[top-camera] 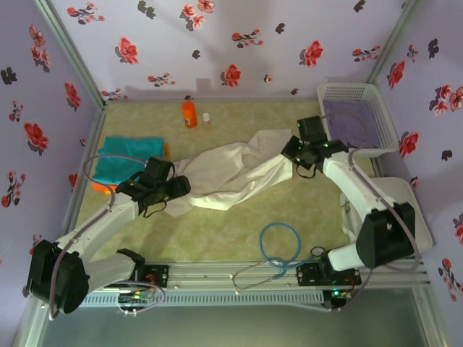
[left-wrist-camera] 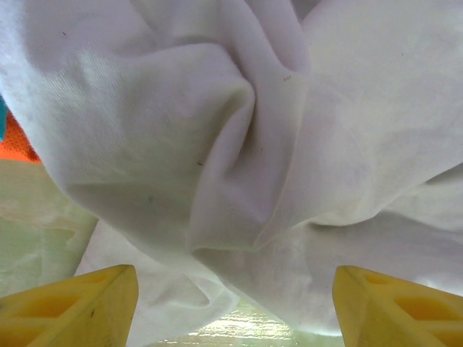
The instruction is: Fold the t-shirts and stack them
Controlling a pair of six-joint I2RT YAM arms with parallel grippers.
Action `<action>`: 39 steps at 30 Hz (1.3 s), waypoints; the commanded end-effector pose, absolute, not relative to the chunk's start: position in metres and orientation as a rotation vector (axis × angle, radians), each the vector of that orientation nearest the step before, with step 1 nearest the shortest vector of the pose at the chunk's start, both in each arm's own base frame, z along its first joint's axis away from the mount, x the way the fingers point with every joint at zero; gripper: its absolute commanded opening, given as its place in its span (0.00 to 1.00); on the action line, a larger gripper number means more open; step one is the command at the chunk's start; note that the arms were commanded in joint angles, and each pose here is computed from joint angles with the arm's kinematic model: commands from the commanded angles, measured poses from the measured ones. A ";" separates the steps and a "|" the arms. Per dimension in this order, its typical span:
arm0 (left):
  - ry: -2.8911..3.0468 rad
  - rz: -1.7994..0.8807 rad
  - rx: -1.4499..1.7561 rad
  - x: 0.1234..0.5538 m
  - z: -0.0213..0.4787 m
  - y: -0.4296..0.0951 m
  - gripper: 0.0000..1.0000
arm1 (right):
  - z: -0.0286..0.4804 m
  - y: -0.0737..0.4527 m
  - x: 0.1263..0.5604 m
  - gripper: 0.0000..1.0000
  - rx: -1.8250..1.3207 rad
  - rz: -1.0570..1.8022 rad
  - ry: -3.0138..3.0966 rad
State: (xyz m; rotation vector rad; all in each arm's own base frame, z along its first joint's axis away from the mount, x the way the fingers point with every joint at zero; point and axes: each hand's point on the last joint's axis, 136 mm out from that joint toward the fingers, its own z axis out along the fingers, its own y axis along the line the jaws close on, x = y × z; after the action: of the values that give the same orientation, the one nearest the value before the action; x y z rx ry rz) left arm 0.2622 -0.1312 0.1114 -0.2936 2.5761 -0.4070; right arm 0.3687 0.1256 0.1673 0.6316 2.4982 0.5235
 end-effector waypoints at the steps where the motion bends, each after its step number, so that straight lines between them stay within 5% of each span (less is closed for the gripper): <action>1: 2.557 -0.424 -0.257 0.261 0.124 -0.133 0.71 | 0.171 0.134 0.406 0.00 0.646 0.564 2.465; 7: 2.585 -0.406 -0.289 0.249 0.112 -0.126 0.70 | 0.157 0.157 0.467 0.01 0.594 0.584 2.491; 13: 2.631 -0.351 -0.363 0.231 0.089 -0.112 0.68 | 0.120 0.150 0.525 0.14 0.637 0.552 2.482; 18: 2.671 -0.315 -0.383 0.223 0.068 -0.107 0.67 | 0.110 0.151 0.539 0.64 0.580 0.540 2.486; 22: 2.689 -0.301 -0.380 0.225 0.057 -0.108 0.67 | 0.121 0.139 0.516 0.82 0.550 0.506 2.460; 31: 2.677 -0.301 -0.350 0.241 0.044 -0.116 0.63 | 0.096 0.114 0.435 0.71 0.548 0.461 2.524; 39: 2.685 -0.317 -0.338 0.253 0.037 -0.125 0.47 | 0.050 0.105 0.430 0.59 0.552 0.394 2.554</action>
State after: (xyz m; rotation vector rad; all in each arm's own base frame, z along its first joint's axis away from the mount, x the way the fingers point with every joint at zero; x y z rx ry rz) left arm 0.2445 -0.1198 0.0343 -0.3585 2.7109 -0.2992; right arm 0.4157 0.1089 0.0547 0.5777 2.6003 0.4146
